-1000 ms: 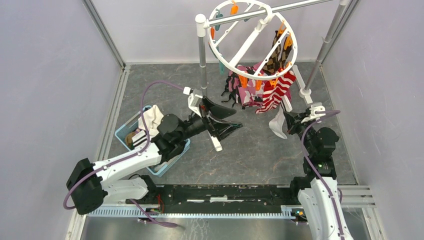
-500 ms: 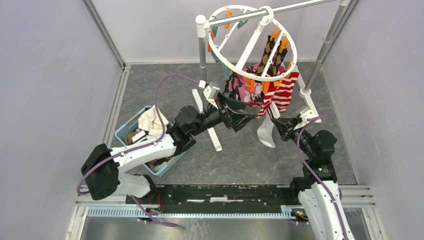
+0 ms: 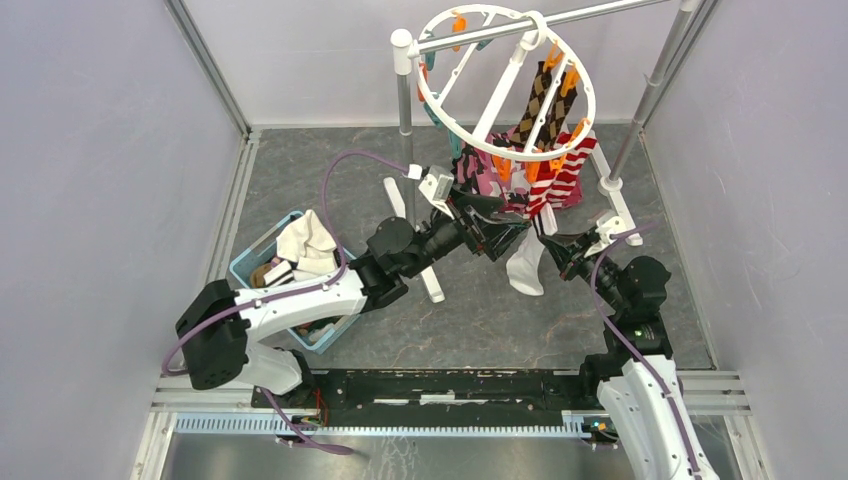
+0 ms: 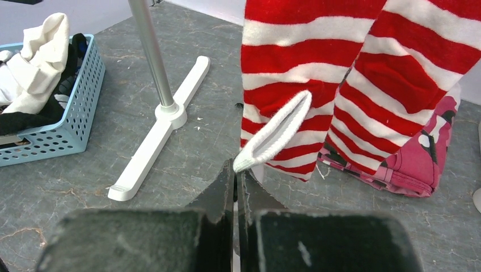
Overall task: Clip the socks to the hanger
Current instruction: Open the clamp at the hanger.
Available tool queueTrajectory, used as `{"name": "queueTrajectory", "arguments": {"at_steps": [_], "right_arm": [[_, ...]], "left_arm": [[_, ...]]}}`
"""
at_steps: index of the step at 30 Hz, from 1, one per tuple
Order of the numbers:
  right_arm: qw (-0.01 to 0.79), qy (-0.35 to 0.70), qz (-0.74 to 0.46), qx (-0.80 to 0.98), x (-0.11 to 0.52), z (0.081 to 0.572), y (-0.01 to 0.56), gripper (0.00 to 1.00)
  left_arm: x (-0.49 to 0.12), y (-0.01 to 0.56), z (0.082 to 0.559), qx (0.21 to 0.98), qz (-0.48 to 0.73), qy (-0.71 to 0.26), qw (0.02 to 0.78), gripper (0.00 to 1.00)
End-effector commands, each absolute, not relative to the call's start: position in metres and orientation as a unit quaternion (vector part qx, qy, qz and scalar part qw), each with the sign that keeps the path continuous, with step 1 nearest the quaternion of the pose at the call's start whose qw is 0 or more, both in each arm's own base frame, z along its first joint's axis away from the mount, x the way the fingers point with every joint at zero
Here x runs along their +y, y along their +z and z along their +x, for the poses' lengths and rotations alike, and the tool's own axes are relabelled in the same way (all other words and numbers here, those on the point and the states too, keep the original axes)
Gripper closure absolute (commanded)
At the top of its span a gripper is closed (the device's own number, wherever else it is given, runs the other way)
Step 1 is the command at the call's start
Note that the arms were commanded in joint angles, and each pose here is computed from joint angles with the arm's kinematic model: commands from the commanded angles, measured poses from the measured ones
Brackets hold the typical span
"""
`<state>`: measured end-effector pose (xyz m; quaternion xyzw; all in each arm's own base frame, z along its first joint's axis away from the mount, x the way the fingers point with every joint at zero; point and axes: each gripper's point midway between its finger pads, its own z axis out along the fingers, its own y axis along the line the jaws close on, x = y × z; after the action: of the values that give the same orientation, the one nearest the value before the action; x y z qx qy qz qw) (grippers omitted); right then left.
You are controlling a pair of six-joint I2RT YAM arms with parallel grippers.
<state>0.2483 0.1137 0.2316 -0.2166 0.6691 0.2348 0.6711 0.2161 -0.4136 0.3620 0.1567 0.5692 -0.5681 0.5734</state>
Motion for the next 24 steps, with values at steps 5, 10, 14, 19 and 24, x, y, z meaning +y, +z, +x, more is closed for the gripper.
{"name": "queueTrajectory", "arguments": {"at_steps": [5, 10, 14, 19, 24], "right_arm": [[0.689, 0.219, -0.224, 0.654, 0.113, 0.253, 0.24, 1.0], [0.689, 0.216, -0.225, 0.654, 0.114, 0.253, 0.24, 1.0], [0.691, 0.207, -0.224, 0.656, 0.111, 0.254, 0.239, 1.0], [0.691, 0.203, -0.225, 0.656, 0.111, 0.253, 0.239, 1.0], [0.691, 0.2, -0.223, 0.657, 0.11, 0.254, 0.238, 1.0]], "left_arm": [[-0.42, 0.386, 0.243, 0.539, 0.134, -0.532, 0.639, 0.02], [-0.431, 0.387, 0.255, 0.537, 0.135, -0.52, 0.651, 0.03], [-0.432, 0.391, 0.264, 0.534, 0.129, -0.504, 0.666, 0.05], [-0.43, 0.396, 0.273, 0.537, 0.125, -0.492, 0.674, 0.12], [-0.425, 0.404, 0.277, 0.534, 0.118, -0.488, 0.68, 0.16]]}}
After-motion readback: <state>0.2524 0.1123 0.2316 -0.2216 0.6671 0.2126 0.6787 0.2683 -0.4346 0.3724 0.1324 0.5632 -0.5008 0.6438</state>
